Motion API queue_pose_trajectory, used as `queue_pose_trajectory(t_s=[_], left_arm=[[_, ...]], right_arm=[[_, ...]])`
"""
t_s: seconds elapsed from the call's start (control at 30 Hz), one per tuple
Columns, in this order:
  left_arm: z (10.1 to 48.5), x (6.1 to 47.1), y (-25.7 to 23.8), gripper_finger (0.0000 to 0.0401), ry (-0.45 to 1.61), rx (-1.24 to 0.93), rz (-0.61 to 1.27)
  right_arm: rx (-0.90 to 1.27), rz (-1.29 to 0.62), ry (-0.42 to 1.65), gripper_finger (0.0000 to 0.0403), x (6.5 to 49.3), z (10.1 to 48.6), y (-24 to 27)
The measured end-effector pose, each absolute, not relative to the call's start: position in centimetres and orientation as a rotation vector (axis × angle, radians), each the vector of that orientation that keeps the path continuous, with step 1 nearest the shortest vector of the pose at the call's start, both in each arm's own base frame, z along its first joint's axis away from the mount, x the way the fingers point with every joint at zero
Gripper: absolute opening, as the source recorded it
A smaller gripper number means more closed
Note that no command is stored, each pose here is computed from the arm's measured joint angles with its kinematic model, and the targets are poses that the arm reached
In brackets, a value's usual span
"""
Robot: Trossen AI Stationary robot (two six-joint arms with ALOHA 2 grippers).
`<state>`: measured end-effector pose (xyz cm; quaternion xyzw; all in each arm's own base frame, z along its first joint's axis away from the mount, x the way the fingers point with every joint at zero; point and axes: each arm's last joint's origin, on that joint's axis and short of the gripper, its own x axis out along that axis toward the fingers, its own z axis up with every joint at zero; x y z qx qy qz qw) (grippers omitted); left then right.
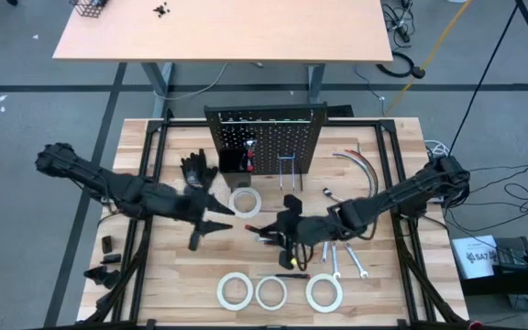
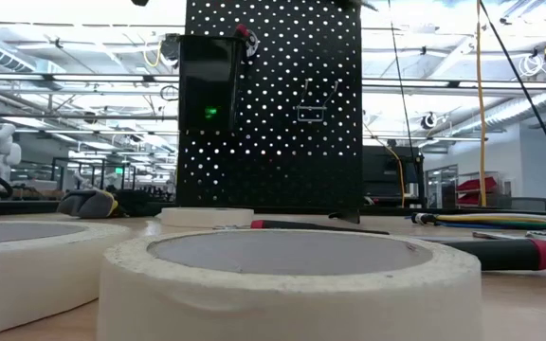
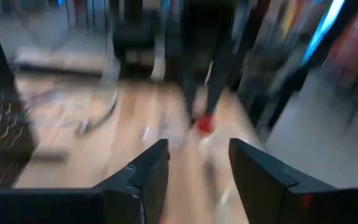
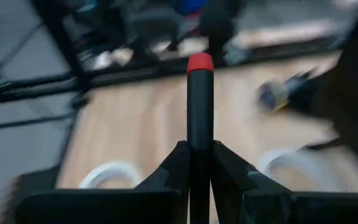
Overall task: Hang tools onto peg board
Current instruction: Put the black nut driver into the black bin on the peg board
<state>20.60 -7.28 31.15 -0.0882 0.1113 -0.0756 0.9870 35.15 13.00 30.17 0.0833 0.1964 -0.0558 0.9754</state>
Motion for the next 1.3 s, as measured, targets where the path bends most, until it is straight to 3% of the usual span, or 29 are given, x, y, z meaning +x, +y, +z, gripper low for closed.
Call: queue_pose_trajectory(t_s=[0.13, 0.27, 0.7, 1.17, 1.3], left_arm=[[29.4, 19.1, -6.6, 0.0172, -0.173, -0.468, -0.173], [27.7, 18.9, -6.5, 0.0172, -0.363, -0.610, -0.205], [27.2, 22.4, -8.7, 0.0173, -0.340, -0.301, -0.178], [27.4, 23.0, -8.0, 0.0172, -0.337, -0.256, -0.143], [27.4, 23.0, -8.0, 0.0154, -0.337, -0.256, -0.144]], right_arm=[[0.067, -0.261, 0.282, 0.0034, 34.8, 31.0, 14.0], [0.032, -0.300, 0.238, 0.0034, 35.1, 31.0, 14.3], [0.076, -0.240, 0.053, 0.0034, 36.9, 31.8, 14.3], [0.140, -0.196, 0.043, 0.0034, 37.4, 31.9, 13.2], [0.140, -0.201, 0.043, 0.0034, 37.5, 31.9, 13.0]])
